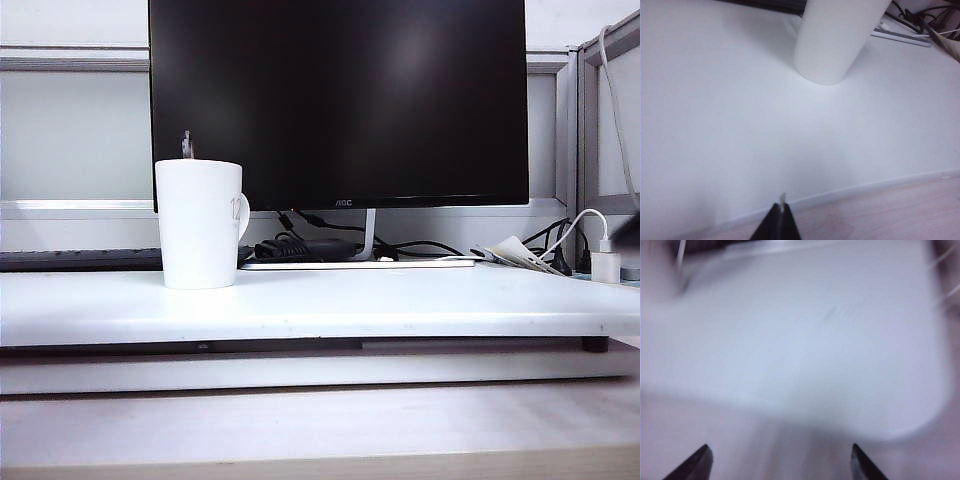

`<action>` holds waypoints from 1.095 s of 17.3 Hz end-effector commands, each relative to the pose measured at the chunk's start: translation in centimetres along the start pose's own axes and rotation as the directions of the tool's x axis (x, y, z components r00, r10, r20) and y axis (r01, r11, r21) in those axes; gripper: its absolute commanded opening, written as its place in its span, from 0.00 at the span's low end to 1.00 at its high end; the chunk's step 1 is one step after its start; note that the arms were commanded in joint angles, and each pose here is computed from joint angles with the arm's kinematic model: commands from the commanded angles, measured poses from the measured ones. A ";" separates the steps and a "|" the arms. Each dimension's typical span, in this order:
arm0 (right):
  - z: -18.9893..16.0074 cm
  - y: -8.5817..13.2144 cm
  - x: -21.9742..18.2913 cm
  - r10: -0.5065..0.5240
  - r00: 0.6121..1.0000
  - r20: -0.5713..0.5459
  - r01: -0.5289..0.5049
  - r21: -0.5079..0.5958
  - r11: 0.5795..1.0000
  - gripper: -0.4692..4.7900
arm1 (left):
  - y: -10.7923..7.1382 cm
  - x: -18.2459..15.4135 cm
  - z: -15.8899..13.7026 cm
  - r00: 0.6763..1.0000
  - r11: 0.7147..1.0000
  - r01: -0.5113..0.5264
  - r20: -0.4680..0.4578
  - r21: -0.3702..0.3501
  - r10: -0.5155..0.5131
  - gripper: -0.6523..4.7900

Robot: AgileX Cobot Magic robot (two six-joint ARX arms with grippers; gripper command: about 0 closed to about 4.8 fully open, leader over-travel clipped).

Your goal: Pick up a spoon and stir the liquid in the cup.

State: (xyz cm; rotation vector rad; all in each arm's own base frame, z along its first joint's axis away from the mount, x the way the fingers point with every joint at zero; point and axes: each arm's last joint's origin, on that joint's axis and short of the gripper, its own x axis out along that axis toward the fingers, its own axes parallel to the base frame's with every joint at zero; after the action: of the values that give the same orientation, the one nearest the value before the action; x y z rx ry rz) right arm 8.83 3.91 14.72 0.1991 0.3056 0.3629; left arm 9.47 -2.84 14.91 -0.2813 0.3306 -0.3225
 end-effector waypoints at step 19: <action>1.4 -2.9 -0.9 -0.369 0.911 0.185 0.370 0.028 0.928 0.77 | 3.5 -1.5 1.2 0.883 0.912 -0.397 0.226 -0.106 0.411 0.11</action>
State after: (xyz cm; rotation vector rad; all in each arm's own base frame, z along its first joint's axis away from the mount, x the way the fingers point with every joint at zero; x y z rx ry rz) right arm 9.43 0.71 15.29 0.1594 0.1736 -0.0346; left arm 9.44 0.91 15.31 -0.3142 0.1665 0.0514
